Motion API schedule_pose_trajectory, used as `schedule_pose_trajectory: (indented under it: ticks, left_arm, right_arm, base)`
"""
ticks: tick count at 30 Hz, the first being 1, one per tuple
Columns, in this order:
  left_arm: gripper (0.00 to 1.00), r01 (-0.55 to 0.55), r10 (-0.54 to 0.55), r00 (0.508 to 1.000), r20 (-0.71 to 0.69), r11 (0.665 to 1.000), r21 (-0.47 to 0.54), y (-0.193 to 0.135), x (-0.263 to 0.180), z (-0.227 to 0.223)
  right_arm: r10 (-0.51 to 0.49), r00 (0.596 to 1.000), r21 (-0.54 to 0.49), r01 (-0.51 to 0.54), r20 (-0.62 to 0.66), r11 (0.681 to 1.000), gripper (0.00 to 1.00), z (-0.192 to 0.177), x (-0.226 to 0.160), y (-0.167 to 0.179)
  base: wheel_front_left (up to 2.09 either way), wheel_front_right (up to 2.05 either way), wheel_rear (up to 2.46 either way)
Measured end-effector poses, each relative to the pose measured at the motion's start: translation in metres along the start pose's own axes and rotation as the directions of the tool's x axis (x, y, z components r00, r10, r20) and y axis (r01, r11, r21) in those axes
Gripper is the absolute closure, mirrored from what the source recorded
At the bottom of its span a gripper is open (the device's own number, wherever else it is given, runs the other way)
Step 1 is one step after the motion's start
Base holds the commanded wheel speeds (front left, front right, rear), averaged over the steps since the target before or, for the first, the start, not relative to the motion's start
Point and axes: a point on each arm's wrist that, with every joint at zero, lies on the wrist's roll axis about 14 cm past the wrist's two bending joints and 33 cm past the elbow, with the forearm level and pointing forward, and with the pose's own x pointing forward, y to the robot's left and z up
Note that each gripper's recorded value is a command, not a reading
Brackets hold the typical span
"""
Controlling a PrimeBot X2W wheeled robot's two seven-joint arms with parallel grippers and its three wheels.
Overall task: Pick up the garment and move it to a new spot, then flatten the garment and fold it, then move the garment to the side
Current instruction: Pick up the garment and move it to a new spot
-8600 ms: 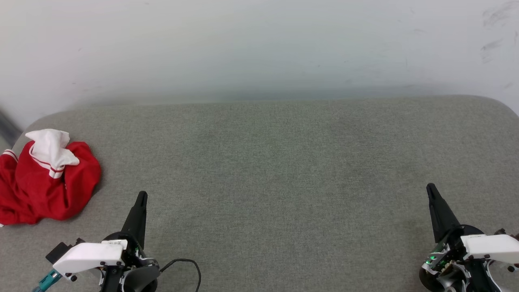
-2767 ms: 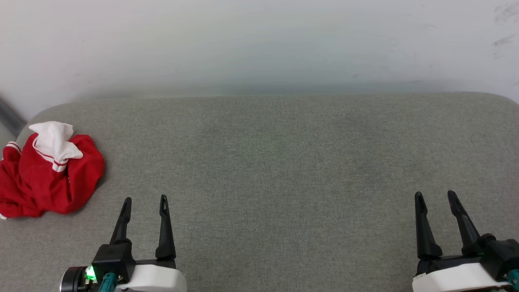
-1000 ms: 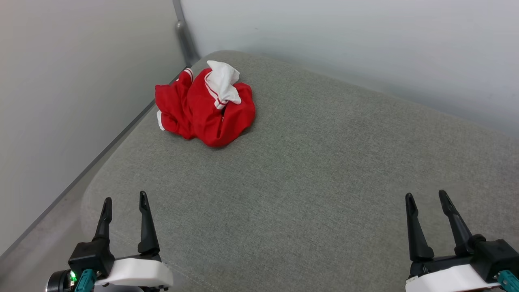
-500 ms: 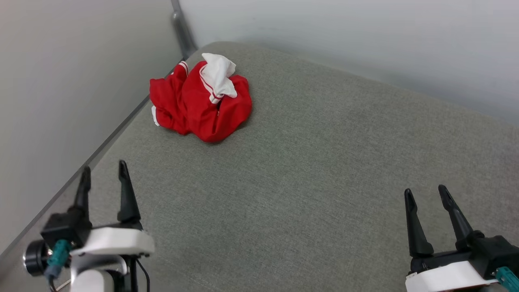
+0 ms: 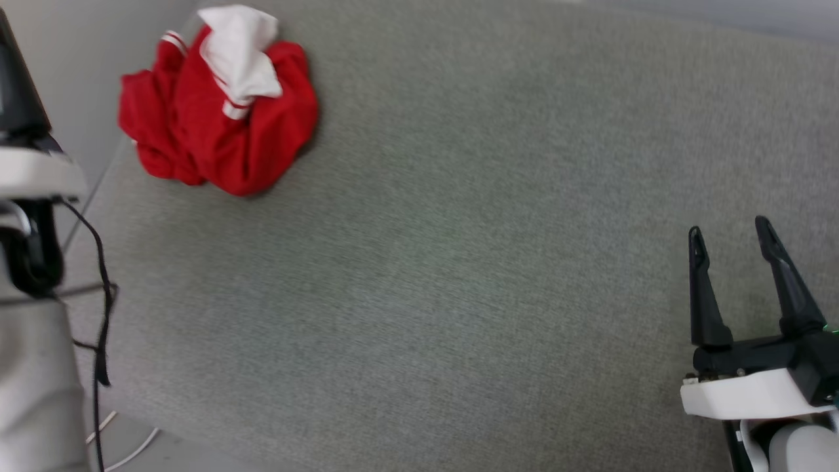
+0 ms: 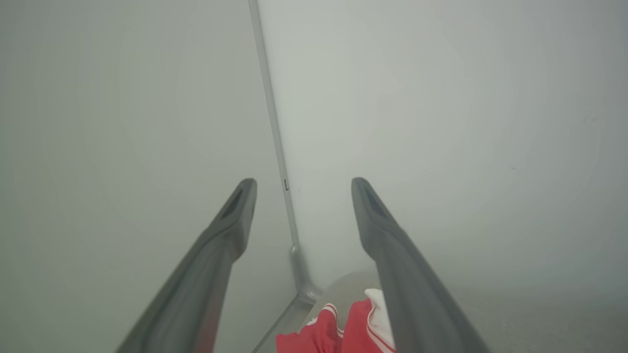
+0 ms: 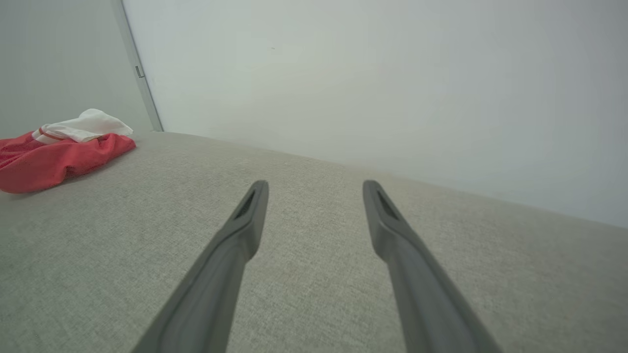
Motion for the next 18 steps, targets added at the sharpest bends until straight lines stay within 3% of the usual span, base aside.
schedule_pose_trajectory:
  ticks: [5,9,12,18]
  left_arm:
    - [0.00,0.079,-0.083,0.978,-0.192,0.996,-0.027,-0.029,0.041,-0.046]
    - [0.00,0.147,-0.160,0.891,-0.424,0.987,-0.064,-0.050,0.053,-0.093]
    - [0.00,0.174,-0.195,0.773,-0.604,0.980,-0.094,-0.059,0.049,-0.130]
    - [0.00,0.202,-0.243,0.431,-0.869,0.965,-0.169,-0.073,0.013,-0.193]
  right_arm:
    - [-0.042,0.999,-0.014,0.041,-0.033,0.999,0.00,-0.022,0.001,-0.020]
    - [-0.068,0.996,-0.029,0.066,-0.049,0.997,0.00,-0.036,0.003,-0.035]
    - [-0.083,0.995,-0.040,0.081,-0.062,0.996,0.00,-0.045,0.002,-0.045]
    - [-0.112,0.990,-0.060,0.108,-0.082,0.992,0.00,-0.059,0.000,-0.061]
  base:
    - [0.00,0.00,0.00]
    - [0.00,0.00,0.00]
    - [0.00,0.00,0.00]
    - [0.00,0.00,0.00]
